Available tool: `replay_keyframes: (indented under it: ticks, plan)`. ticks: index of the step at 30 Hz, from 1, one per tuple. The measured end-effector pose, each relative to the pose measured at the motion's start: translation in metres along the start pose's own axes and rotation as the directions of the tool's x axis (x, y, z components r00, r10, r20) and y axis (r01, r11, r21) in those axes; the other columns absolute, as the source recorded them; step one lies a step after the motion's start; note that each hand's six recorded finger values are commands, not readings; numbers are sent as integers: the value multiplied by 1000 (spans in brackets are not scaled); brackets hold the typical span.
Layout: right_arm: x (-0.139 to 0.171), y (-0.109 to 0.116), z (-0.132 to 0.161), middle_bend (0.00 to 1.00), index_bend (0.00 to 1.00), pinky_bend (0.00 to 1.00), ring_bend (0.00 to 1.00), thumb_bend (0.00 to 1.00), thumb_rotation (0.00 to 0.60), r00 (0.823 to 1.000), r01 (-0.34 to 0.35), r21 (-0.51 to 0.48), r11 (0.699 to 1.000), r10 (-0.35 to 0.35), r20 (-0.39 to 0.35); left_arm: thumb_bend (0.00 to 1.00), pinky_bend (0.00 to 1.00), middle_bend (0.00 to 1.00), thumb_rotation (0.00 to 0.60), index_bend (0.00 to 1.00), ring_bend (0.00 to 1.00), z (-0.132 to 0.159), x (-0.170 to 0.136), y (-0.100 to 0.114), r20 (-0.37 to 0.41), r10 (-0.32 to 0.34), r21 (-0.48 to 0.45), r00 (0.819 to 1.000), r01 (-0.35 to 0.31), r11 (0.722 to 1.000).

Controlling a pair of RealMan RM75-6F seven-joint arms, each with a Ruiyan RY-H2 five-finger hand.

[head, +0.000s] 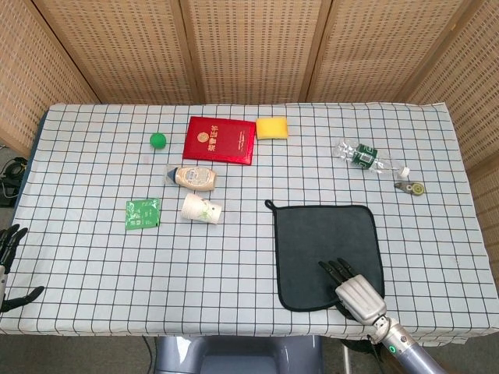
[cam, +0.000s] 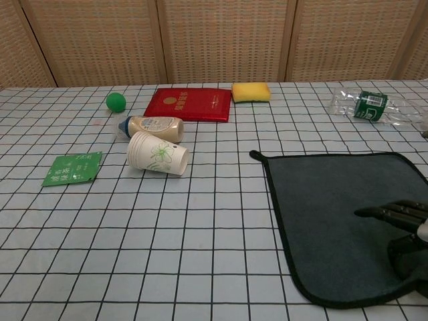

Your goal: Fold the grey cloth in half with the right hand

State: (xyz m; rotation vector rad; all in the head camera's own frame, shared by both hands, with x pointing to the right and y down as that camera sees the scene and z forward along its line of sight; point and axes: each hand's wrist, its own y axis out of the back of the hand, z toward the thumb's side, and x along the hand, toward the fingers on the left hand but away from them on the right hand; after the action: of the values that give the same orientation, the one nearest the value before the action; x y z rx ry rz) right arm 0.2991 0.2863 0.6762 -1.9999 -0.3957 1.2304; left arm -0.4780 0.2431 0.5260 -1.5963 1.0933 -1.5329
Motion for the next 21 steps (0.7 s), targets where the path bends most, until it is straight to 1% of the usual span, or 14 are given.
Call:
replay_keyframes:
  ticks: [4, 10, 14, 21]
  plan:
    - [-7, 6, 0, 0, 625, 0, 0, 643, 600, 1000, 13, -36, 999, -12, 6, 0, 0, 0, 600, 0, 0, 0, 0, 0, 0, -2, 0, 1000, 2, 1000]
    - [-23, 20, -4, 0, 635, 0, 0, 651, 600, 999, 35, -71, 997, -32, 32, 0, 0, 0, 600, 0, 0, -1, 0, 1, -3, 1, -5, 1000, -1, 1000]
    - [-37, 33, -10, 0, 637, 0, 0, 656, 600, 997, 55, -81, 995, -49, 66, 0, 0, 0, 600, 0, 0, -2, 0, 1, -4, 0, -11, 1000, 0, 1000]
    - [-59, 48, -22, 0, 637, 0, 0, 670, 600, 989, 63, -94, 994, -50, 138, 0, 0, 0, 600, 0, 0, -3, 2, 1, -9, -5, -16, 1000, 5, 1000]
